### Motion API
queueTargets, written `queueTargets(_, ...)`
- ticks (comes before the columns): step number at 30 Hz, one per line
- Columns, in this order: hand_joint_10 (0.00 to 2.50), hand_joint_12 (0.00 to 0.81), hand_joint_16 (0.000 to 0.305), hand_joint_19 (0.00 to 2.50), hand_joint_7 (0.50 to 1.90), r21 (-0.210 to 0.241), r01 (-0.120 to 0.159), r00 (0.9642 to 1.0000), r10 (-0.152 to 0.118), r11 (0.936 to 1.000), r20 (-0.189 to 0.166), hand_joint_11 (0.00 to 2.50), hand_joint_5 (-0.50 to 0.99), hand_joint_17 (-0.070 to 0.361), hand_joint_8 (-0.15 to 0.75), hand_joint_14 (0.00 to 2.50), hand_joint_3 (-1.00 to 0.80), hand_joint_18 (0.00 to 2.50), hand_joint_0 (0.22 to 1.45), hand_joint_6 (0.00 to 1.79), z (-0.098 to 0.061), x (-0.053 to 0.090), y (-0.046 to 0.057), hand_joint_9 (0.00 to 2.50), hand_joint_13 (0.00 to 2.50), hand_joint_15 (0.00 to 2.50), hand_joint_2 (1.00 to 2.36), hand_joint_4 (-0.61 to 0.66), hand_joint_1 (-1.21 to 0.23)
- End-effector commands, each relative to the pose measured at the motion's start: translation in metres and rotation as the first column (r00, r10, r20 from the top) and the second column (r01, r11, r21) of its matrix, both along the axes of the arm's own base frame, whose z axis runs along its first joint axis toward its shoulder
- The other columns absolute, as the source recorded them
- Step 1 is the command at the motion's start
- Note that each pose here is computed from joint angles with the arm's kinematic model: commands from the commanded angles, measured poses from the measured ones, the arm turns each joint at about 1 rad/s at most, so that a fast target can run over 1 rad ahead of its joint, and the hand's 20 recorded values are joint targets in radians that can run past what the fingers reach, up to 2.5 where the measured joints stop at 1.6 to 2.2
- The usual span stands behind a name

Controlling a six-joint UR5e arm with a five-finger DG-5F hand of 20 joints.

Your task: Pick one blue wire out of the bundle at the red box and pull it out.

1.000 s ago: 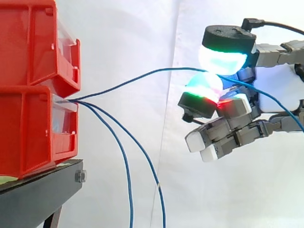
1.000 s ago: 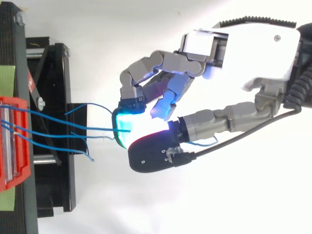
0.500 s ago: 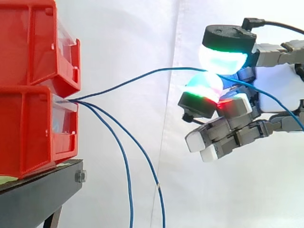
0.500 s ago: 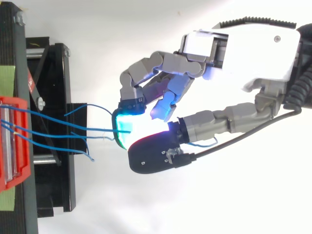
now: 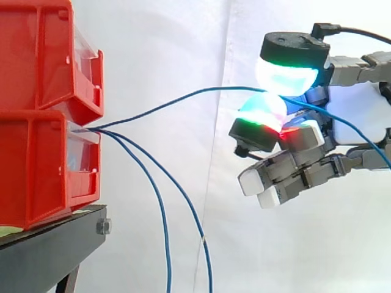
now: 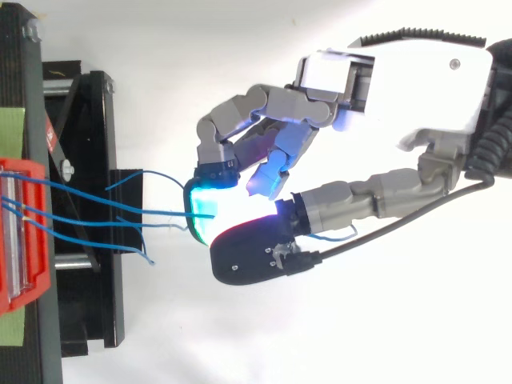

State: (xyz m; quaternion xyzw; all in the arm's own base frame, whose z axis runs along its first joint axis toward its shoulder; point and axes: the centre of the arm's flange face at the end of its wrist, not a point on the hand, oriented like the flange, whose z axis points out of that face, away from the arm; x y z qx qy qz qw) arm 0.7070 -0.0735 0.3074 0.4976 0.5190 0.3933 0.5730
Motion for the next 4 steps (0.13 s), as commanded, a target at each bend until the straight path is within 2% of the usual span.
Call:
queueTargets(1,0.02,0.361,0.051,0.36,1.14,0.000,0.000,1.0000,0.000,1.0000,0.000,0.92,-0.07,0.115,0.246,0.02,-0.09,0.44,0.61,0.82,0.0001,0.0000,0.0000,1.07,0.65,0.39,1.02,0.04,-0.75)
queueTargets(4,0.02,0.360,0.051,0.36,1.14,0.000,0.000,1.0000,0.000,1.0000,-0.001,0.93,-0.07,0.115,0.246,0.01,-0.09,0.44,0.61,0.82,-0.0009,0.0002,0.0001,1.07,0.65,0.40,1.02,0.04,-0.75)
